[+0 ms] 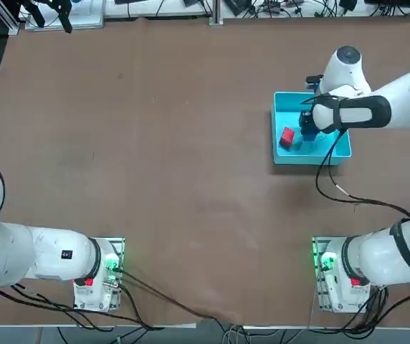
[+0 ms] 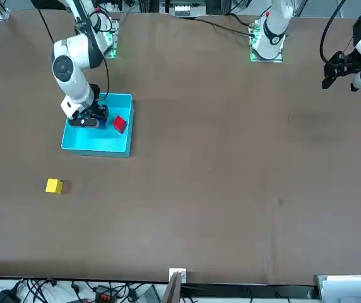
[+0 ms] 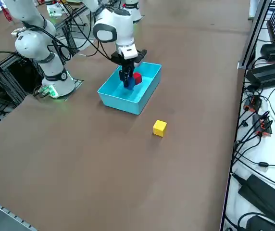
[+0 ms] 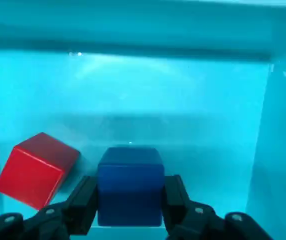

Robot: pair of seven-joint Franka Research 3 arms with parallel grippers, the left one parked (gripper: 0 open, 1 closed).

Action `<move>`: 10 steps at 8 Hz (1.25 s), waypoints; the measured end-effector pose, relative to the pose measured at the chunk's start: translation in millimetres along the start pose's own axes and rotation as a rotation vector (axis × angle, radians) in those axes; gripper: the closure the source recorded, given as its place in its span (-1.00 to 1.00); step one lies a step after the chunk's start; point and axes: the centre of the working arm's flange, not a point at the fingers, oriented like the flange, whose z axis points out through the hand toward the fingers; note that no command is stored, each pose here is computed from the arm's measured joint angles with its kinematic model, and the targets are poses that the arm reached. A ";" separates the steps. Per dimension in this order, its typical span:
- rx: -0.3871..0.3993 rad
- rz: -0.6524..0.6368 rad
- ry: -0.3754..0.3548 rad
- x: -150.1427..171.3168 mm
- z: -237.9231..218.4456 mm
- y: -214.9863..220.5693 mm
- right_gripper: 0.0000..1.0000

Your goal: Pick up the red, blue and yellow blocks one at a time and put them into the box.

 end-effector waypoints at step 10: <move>-0.013 -0.029 0.049 86.2 -123.6 35.6 -1.00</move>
